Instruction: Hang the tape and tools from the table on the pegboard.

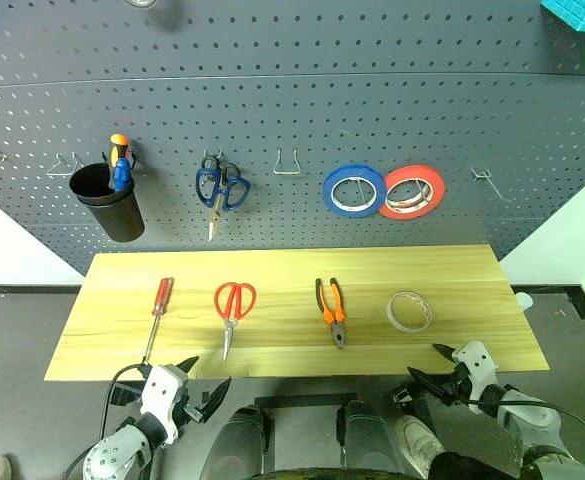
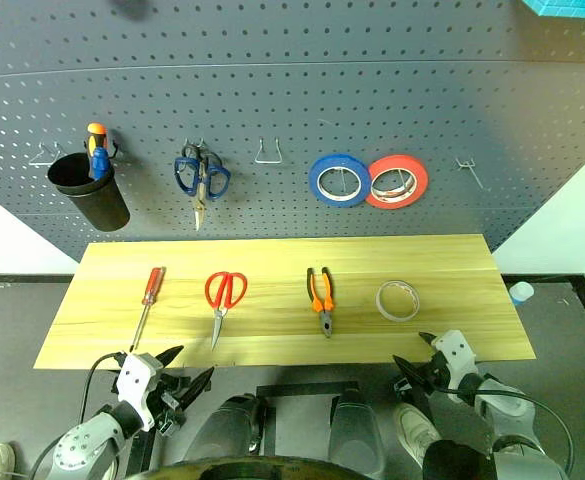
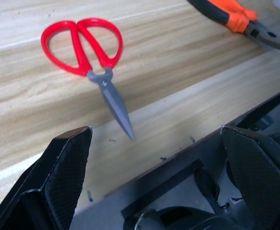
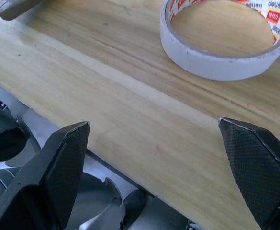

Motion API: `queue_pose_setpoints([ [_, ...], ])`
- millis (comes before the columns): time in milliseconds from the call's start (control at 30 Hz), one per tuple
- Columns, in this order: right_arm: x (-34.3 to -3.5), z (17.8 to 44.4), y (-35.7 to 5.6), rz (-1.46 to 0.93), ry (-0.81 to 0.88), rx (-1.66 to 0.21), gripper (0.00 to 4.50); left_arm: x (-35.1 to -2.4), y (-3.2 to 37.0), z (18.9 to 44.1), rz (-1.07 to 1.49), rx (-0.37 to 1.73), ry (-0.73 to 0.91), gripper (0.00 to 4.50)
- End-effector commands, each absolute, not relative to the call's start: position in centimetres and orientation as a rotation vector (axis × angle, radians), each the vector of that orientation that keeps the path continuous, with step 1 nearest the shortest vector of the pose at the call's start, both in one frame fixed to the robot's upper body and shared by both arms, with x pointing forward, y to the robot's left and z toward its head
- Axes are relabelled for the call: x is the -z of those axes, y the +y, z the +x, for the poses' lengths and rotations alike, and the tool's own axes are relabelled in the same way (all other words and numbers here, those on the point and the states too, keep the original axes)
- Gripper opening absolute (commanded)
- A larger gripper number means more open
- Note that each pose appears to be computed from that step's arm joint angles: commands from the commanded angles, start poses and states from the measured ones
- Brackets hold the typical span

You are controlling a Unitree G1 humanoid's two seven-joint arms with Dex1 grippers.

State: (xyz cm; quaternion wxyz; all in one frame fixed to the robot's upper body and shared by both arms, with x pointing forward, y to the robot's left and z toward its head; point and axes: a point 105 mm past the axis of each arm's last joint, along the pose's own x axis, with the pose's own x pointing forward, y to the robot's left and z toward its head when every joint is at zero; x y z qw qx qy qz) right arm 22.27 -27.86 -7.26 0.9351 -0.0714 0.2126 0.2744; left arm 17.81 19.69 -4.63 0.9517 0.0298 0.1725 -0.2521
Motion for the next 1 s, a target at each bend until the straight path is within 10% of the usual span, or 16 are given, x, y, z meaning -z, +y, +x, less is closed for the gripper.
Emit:
queue_pose_setpoints([
  [33,6.7,22.6,-28.2,-0.053,0.371,-0.496,4.5,4.5,19.8,17.8,0.078,0.521,0.331,4.49],
  [133,6.5,22.6,-28.4,0.078,0.328,-0.45,4.5,4.7,19.9,17.7,0.08,0.522,0.331,4.49],
  [267,-5.7,29.0,-22.4,0.036,0.002,-0.691,4.5,4.9,19.9,17.8,0.081,0.523,0.33,4.49],
  [1000,2.7,25.7,-26.9,-0.321,0.243,-0.637,4.5,4.2,20.0,17.7,0.09,0.519,0.33,4.49],
])
